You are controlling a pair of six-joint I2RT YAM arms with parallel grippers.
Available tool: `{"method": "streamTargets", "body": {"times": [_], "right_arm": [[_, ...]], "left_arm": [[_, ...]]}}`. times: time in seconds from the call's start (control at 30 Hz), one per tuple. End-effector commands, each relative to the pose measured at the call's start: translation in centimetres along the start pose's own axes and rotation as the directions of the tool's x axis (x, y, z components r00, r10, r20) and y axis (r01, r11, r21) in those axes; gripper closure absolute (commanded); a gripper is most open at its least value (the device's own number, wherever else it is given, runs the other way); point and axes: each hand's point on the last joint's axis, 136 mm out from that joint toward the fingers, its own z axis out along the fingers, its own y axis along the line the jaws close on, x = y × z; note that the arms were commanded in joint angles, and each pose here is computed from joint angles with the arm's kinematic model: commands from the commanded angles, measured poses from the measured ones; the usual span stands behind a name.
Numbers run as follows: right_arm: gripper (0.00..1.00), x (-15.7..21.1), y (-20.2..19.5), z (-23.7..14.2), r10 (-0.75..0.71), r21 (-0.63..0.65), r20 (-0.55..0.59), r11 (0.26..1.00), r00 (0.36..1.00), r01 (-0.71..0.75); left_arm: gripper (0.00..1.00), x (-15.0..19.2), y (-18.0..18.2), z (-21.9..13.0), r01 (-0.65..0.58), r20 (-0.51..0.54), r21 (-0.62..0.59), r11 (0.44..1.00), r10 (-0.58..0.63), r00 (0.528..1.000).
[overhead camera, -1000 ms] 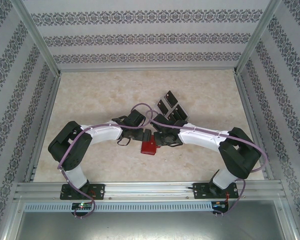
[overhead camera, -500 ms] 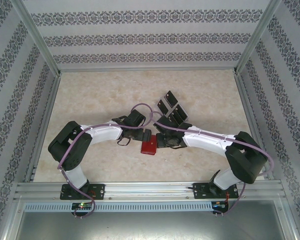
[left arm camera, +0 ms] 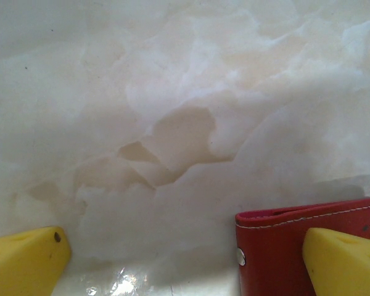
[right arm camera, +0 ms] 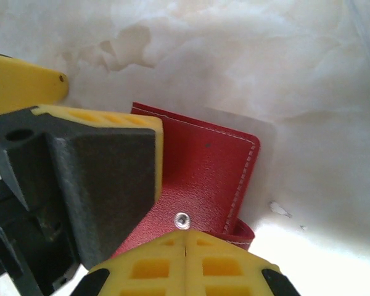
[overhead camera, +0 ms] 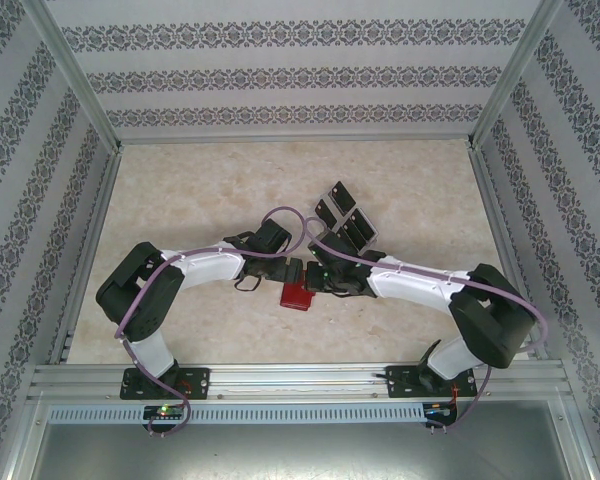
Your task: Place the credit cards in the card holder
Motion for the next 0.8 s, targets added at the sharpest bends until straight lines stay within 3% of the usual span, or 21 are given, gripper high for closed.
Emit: {"method": "streamTargets", "body": {"times": [0.0, 0.77], "right_arm": [[1.00, -0.4, 0.5, 0.8, 0.045, -0.037, 0.005, 0.998, 0.999, -0.045], [1.00, 0.7, 0.0, 4.0, 0.112, -0.064, -0.023, 0.991, 0.993, -0.114]], "left_arm": [[0.00, 4.0, 2.2, 1.6, -0.007, -0.121, -0.074, 0.997, -0.002, 0.993], [0.00, 4.1, 2.3, 1.3, 0.015, -0.106, -0.082, 0.997, -0.023, 0.994]]}}
